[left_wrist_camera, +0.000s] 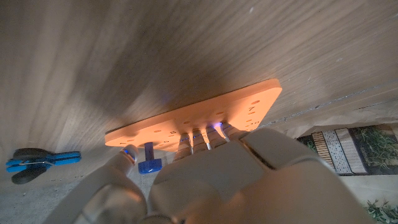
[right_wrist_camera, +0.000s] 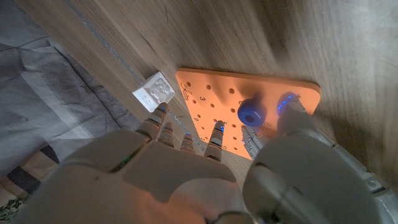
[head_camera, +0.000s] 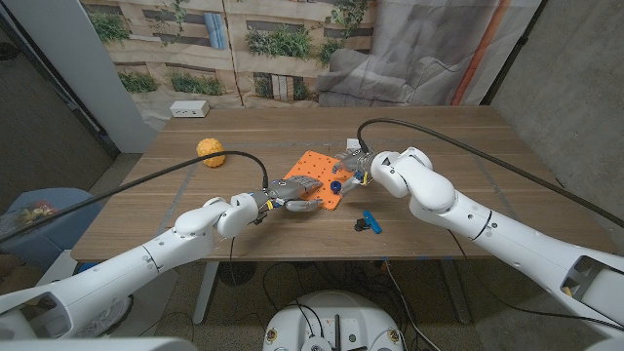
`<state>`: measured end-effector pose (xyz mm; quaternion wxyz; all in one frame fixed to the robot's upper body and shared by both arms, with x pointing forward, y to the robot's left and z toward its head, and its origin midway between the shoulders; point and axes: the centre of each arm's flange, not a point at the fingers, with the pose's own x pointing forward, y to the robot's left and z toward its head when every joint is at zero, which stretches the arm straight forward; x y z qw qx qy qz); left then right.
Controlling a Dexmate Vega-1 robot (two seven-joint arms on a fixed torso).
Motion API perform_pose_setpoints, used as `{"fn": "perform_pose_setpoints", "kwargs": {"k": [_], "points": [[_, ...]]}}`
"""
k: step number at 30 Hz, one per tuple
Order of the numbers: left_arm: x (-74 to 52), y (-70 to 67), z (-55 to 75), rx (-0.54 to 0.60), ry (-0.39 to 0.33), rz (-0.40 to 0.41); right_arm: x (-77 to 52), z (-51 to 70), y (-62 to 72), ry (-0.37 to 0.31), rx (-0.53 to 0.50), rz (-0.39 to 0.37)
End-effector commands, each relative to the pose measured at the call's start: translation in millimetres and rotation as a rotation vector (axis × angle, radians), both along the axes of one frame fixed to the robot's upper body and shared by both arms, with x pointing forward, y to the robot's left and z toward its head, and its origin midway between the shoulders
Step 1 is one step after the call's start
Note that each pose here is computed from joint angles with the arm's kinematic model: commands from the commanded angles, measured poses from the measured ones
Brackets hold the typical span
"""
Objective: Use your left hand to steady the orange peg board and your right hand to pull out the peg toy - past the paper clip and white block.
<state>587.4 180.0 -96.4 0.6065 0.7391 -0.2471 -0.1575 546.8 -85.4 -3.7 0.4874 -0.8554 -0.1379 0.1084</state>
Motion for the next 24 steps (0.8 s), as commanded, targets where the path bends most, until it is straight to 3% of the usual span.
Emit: {"fn": "perform_pose_setpoints", "kwargs": {"k": [1, 9, 24], "points": [[-0.1, -1.5, -3.2, 0.001, 0.01, -0.002, 5.5, -1.2, -1.8, -0.014, 0.08, 0.006], [0.9, -2.1, -3.6, 0.002, 0.014, -0.003, 8.7, -1.5, -1.7, -0.022, 0.145, 0.03], [3.0, -1.6, -4.0, -0.005, 0.023, 0.003, 10.3, -6.7, 0.0, -0.06, 0.17, 0.066]]}}
